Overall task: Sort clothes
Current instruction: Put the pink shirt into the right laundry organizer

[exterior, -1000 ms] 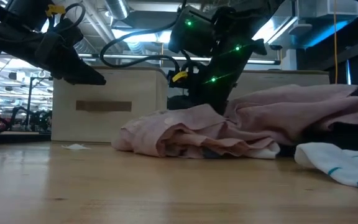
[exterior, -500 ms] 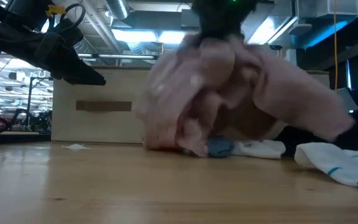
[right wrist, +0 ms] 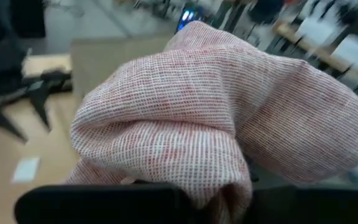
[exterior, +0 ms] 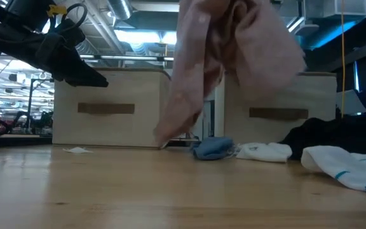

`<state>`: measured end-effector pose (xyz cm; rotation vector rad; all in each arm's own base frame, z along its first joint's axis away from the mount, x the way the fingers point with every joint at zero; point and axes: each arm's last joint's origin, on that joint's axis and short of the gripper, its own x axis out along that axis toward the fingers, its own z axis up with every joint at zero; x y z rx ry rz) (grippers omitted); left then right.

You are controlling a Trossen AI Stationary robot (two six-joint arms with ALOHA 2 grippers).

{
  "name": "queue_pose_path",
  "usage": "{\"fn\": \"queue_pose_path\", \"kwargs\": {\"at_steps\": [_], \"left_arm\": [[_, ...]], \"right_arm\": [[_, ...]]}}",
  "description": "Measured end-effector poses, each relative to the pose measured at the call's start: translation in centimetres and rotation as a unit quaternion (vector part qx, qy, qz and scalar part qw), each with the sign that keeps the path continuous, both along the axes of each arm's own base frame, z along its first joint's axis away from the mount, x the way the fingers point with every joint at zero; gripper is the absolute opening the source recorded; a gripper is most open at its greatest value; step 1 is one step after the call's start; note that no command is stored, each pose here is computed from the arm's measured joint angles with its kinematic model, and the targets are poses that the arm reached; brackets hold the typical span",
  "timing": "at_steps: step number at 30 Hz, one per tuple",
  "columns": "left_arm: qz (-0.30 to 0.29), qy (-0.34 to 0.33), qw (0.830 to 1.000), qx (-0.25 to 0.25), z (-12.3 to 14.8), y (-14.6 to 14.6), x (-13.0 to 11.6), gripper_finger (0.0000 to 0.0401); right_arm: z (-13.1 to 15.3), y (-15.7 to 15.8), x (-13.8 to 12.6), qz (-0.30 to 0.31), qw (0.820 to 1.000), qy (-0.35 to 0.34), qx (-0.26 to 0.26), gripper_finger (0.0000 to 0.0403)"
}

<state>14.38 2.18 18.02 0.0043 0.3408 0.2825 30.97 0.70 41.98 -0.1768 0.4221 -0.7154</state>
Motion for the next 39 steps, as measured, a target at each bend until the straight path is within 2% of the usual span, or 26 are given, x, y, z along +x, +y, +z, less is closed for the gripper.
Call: {"fn": "queue_pose_path", "kwargs": {"at_steps": [4, 11, 15, 19, 25, 28, 34, 39], "left_arm": [[0.000, -0.001, 1.000, 0.000, 0.0, 0.0, 0.0, 0.0162], [0.001, -0.002, 1.000, -0.004, 0.0, 0.0, 0.0, 0.0162], [0.002, -0.003, 1.000, -0.007, 0.0, 0.0, 0.0, 0.0162], [0.002, -0.003, 1.000, -0.007, 0.0, 0.0, 0.0, 0.0162], [0.002, -0.003, 1.000, -0.007, 0.0, 0.0, 0.0, 0.0162], [0.002, -0.005, 1.000, -0.006, 0.1, 0.0, 0.0, 0.0162], [0.002, -0.006, 1.000, -0.006, 0.1, 0.0, 0.0, 0.0162], [0.002, -0.006, 1.000, -0.006, 0.1, 0.0, 0.0, 0.0162]], "right_arm": [[4.1, -0.5, -1.1, -0.026, 0.998, -0.020, -0.060, 0.0041], [10.8, -2.4, -4.3, -0.087, 0.987, -0.057, -0.123, 0.0041], [13.4, -3.9, -6.5, -0.153, 0.974, -0.052, -0.156, 0.0041], [14.7, -4.9, -8.5, -0.205, 0.964, -0.028, -0.169, 0.0041], [14.6, -5.8, -10.1, -0.253, 0.952, 0.019, -0.172, 0.0041], [13.9, -6.6, -10.6, -0.233, 0.960, 0.030, -0.152, 0.0041], [11.6, -9.1, -10.8, -0.247, 0.961, 0.073, -0.099, 0.0041], [8.8, -12.0, -9.9, -0.252, 0.957, 0.126, -0.071, 0.0041]]}}
